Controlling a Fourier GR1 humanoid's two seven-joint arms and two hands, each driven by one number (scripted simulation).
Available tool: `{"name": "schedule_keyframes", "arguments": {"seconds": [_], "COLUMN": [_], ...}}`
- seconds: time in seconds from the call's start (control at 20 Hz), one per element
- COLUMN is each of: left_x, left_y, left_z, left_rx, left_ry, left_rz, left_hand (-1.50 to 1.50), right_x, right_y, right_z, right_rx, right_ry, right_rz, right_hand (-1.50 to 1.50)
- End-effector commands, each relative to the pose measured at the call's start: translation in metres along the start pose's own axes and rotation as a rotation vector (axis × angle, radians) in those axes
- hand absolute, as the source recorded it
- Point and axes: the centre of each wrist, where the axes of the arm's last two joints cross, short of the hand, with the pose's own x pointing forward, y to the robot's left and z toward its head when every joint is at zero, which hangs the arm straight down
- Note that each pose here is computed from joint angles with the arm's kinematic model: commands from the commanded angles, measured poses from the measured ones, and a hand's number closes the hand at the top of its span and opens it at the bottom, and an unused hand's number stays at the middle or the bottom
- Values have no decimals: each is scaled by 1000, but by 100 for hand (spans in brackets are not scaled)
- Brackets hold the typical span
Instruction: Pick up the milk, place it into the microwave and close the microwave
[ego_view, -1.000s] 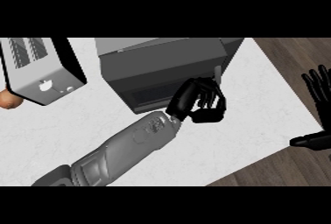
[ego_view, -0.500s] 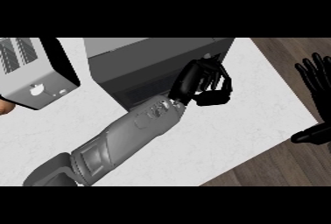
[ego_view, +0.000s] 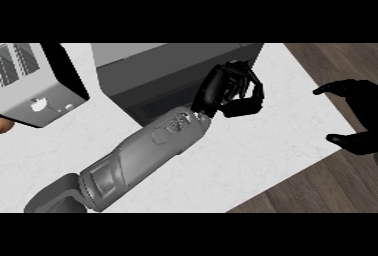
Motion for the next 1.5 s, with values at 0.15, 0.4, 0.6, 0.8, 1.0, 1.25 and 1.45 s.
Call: {"name": "schedule_keyframes", "arguments": {"seconds": [0.15, 0.4, 0.6, 0.8, 1.0, 1.25, 1.45], "left_x": [12, 10, 6, 5, 4, 6, 1], "left_y": [-11, -11, -11, -10, -11, -10, 4], "left_z": [-10, -9, -7, -6, -5, -6, -9], "left_rx": [-18, 10, 28, 52, 60, 92, 336], "left_ry": [-16, -8, -7, 1, -1, -7, 49], "left_rz": [-6, -1, -8, -2, -7, -8, 50], "left_hand": [150, 150, 150, 150, 150, 150, 150], "right_x": [16, 23, 27, 32, 34, 36, 41], "right_y": [21, 34, 45, 51, 60, 68, 68], "right_z": [-33, -42, -47, -47, -49, -47, -45], "right_rx": [291, 350, 385, 408, 430, 448, 432], "right_ry": [-77, -85, -97, -95, -101, -105, -97], "right_rz": [-56, -63, -73, -78, -92, -111, -96], "right_hand": [150, 150, 150, 150, 150, 150, 150]}}
